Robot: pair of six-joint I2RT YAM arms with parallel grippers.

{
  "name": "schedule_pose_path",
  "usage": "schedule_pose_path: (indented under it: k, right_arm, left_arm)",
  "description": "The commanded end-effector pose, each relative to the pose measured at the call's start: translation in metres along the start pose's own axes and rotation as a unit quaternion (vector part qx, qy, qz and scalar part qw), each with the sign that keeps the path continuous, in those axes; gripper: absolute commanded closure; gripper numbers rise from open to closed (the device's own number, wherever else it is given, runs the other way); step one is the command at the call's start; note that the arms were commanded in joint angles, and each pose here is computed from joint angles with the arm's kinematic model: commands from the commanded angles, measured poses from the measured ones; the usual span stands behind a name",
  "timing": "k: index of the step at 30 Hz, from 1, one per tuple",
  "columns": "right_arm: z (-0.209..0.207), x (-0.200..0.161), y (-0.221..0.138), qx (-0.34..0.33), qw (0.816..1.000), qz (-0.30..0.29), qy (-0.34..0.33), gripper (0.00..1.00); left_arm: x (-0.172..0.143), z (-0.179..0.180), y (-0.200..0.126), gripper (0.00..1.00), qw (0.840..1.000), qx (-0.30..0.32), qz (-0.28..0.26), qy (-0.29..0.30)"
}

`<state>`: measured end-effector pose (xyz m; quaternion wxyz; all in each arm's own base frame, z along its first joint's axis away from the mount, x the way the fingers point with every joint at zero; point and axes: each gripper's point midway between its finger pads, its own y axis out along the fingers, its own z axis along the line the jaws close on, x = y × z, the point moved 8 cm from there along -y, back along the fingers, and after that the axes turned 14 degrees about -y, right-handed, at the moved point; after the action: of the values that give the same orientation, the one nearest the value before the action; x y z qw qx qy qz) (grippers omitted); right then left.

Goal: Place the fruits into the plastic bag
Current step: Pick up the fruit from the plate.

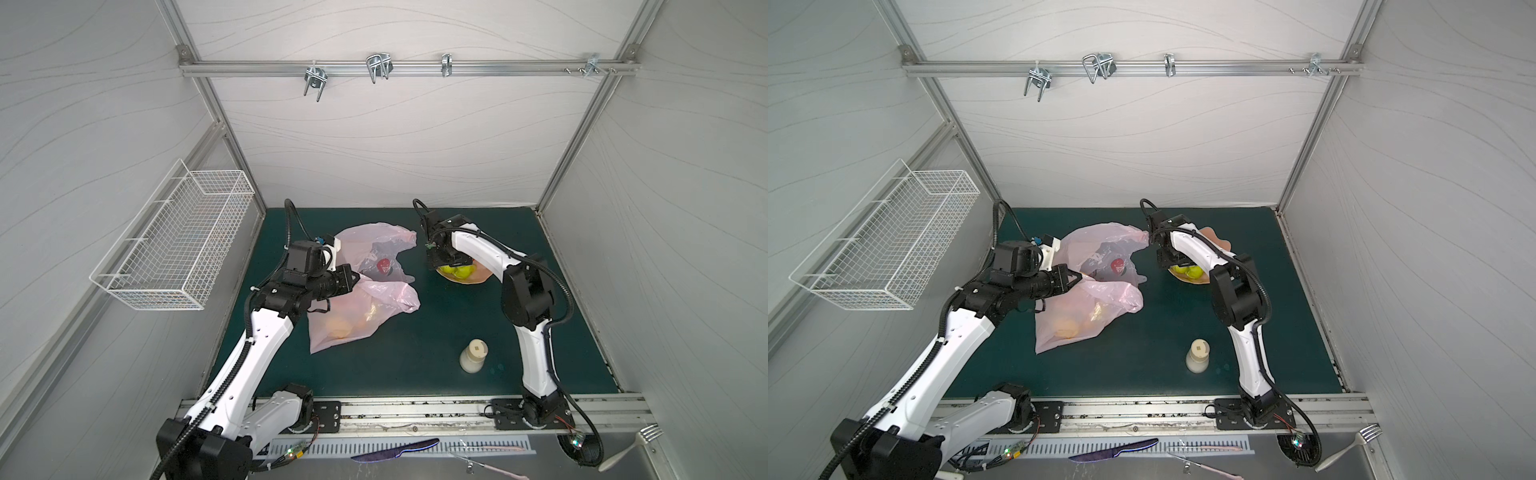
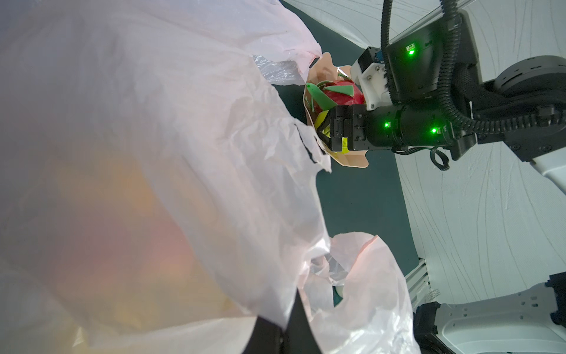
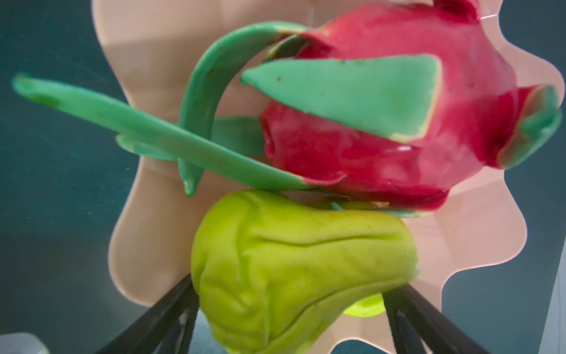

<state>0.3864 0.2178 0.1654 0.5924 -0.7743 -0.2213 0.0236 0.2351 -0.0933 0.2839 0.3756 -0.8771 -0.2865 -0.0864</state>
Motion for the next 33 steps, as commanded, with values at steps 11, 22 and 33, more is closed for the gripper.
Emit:
schedule_pose_path:
  k: [11,22,33]
  right_arm:
    - [0.001,0.003,-0.004,-0.002,1.0,-0.02,-0.008,0.23]
    - [-0.006,-0.003,-0.029,0.013,0.998,-0.055,-0.004,0.4]
    - [-0.031,-0.007,-0.096,0.036,0.99,-0.134,0.024,0.42]
  left_arm:
    - [0.005,-0.008,-0.007,1.0,1.0,-0.018,-0.018,0.01]
    - [0.006,-0.008,-0.007,1.0,1.0,-0.015,-0.018,0.01]
    - [0.007,-0.008,-0.006,1.0,1.0,-0.014,-0.017,0.012]
